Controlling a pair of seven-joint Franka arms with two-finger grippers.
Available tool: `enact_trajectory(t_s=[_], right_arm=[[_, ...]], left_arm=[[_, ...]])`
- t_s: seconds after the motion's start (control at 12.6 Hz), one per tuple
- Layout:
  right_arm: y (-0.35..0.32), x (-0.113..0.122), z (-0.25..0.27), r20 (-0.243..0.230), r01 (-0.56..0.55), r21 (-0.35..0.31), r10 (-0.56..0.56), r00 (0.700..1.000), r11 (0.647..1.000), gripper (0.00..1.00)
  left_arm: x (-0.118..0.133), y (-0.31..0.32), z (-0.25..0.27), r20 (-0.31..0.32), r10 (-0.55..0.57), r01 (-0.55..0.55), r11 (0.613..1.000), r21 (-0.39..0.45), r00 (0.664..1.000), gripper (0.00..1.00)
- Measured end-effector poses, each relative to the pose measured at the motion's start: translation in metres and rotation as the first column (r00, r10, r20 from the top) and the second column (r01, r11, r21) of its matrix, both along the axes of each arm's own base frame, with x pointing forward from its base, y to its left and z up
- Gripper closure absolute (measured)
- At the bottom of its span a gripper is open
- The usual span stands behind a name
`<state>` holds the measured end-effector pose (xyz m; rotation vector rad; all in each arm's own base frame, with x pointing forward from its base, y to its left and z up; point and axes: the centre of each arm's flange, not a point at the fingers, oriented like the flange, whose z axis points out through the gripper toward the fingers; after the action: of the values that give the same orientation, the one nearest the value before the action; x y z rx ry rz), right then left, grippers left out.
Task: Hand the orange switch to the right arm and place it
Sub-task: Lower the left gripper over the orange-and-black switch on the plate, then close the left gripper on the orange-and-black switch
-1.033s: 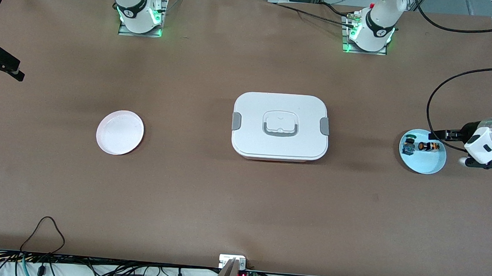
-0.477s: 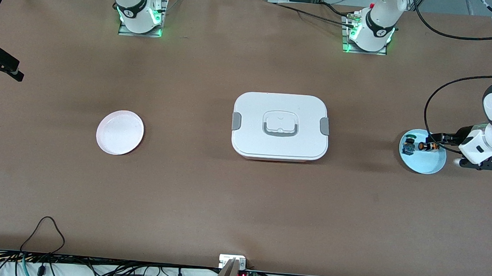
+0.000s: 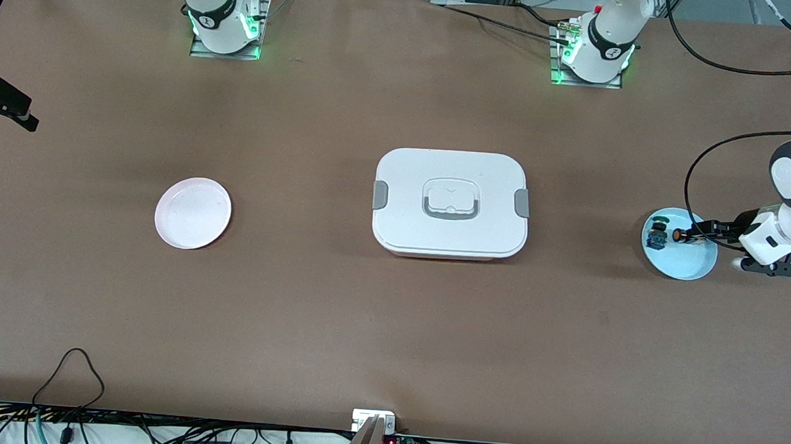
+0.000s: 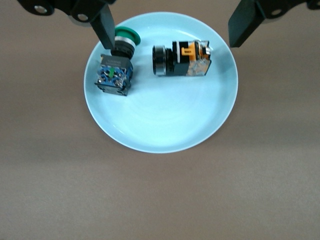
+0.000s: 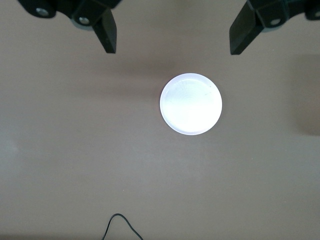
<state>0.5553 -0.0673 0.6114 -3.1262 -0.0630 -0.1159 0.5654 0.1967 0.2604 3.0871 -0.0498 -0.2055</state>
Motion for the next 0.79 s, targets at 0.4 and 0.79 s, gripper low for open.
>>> enact_trajectory(t_s=[0.4,0.79], right_arm=[[0.000,0.002,-0.004,-0.005,0.000,-0.001,0.000,1.000,1.000,0.00],[0.000,0.005,-0.005,0.006,0.000,-0.003,0.000,1.000,1.000,0.00]], left_arm=[[-0.009,0.006,-0.026,0.062,-0.016,0.015,1.000,0.016,0.998,0.00],[-0.021,0.012,-0.039,0.062,-0.023,0.022,1.000,0.013,0.998,0.00]])
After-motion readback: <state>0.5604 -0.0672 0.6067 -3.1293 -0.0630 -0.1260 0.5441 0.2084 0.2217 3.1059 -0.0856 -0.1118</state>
